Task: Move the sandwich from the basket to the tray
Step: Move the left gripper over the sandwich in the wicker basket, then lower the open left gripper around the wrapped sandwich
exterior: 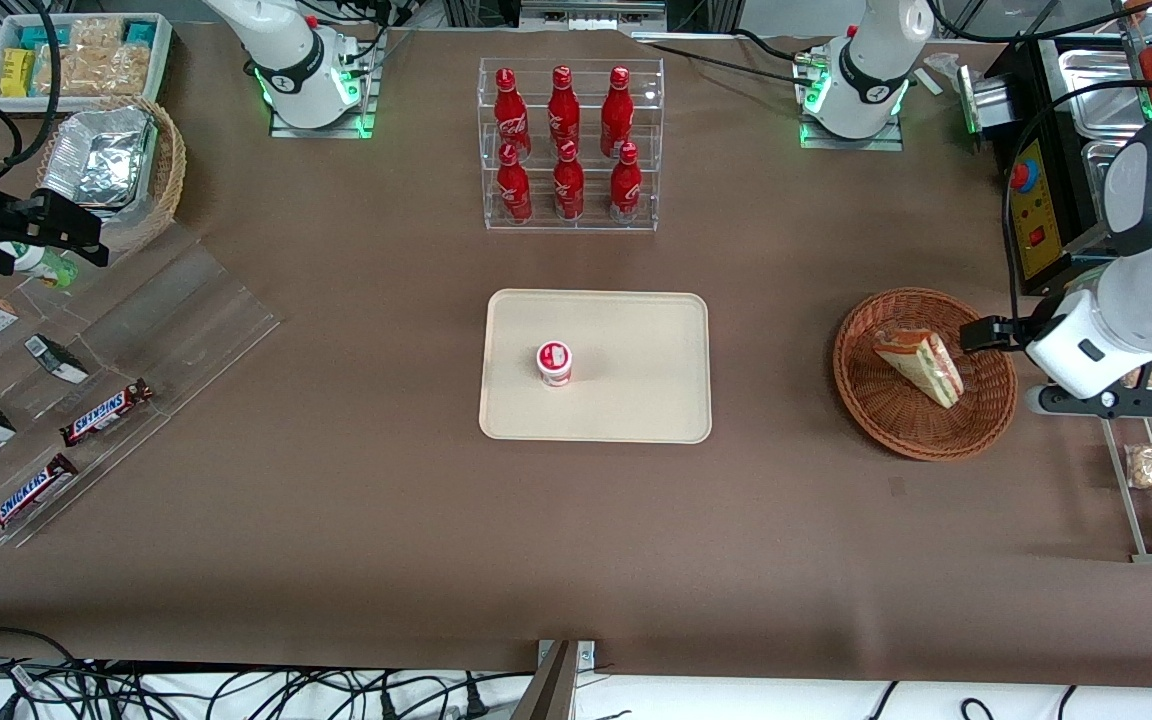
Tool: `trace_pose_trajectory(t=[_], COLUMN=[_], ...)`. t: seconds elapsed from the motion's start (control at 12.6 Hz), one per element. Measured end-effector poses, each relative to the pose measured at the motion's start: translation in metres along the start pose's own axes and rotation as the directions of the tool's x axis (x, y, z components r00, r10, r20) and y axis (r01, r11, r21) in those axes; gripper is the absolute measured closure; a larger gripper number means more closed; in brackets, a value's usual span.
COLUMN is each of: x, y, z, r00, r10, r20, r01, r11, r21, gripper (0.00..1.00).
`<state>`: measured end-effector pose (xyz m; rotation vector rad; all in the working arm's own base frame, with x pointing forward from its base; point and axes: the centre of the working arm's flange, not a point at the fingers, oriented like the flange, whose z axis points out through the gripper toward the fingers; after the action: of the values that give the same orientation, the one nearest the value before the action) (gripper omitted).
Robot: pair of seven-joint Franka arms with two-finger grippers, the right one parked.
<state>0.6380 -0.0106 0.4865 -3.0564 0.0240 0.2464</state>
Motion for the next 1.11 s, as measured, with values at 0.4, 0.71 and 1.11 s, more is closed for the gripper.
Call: trace_pose_trajectory(t=[0.4, 0.71, 1.11], x=[0.002, 0.002, -0.004], y=[0.003, 0.005, 0.019], z=[0.012, 0.037, 0.098], r00=[0.988, 0.955, 0.866], r10=[-0.152, -0.285, -0.497], r20=[0.032, 0.076, 0.043], r01=[0.152, 0.283, 0.494], r11=[0.988, 0.958, 0.867], r21=[0.007, 0.033, 0.066], gripper=[0.0, 0.0, 0.0])
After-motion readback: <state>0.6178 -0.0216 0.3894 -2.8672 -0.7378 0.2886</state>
